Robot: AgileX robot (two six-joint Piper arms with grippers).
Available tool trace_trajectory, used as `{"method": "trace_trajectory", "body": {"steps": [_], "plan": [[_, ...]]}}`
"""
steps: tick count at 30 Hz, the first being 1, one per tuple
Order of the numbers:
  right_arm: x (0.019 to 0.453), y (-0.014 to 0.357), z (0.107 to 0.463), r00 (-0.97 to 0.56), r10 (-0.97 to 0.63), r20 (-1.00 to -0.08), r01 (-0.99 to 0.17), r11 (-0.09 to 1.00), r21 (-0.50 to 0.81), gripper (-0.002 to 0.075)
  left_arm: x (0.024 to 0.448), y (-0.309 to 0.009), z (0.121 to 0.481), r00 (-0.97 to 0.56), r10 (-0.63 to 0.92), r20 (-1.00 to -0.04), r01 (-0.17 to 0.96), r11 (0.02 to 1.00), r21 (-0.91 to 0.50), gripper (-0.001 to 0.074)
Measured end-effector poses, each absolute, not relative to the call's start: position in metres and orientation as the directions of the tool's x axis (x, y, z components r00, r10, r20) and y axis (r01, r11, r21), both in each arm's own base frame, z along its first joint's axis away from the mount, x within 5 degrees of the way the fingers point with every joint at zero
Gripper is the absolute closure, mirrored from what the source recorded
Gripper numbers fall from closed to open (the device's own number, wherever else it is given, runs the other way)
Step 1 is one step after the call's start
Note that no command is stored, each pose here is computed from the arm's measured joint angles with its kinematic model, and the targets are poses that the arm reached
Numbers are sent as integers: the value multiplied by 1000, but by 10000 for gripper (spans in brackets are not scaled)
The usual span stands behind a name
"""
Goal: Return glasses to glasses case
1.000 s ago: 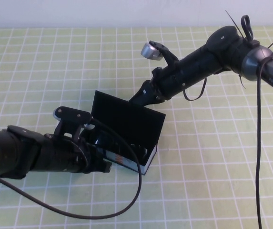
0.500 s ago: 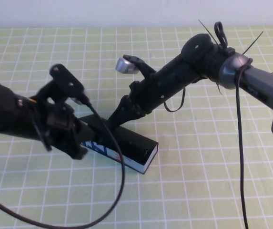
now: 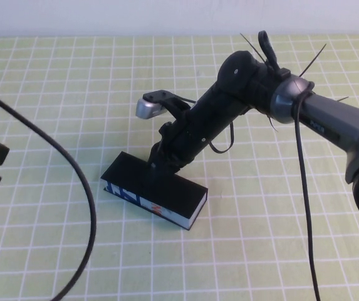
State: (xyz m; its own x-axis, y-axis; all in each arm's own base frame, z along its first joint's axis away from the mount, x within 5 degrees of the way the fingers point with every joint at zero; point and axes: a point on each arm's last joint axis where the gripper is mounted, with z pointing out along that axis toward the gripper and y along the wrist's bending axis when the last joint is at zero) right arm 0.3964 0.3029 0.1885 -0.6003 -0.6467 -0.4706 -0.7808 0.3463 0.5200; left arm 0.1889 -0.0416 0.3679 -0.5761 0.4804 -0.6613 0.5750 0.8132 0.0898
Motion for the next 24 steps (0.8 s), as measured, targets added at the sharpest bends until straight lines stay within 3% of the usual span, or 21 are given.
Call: {"method": "trace_trajectory", "body": {"steps": [8,15,24], "plan": [[397,292,217,-550,-669,-501,-828,355,435,743,128,-40,389,-551,488,-676,610,789,72,738],[380,271,312,-495,-618,-610,-867,401,297,743,49,-34,407,-431,423,-797,560,818,131,738],[318,215,439,-457,-533,-712,-811,578,88,743,1,-24,367,-320,169,-932,375,926,40,738]]}}
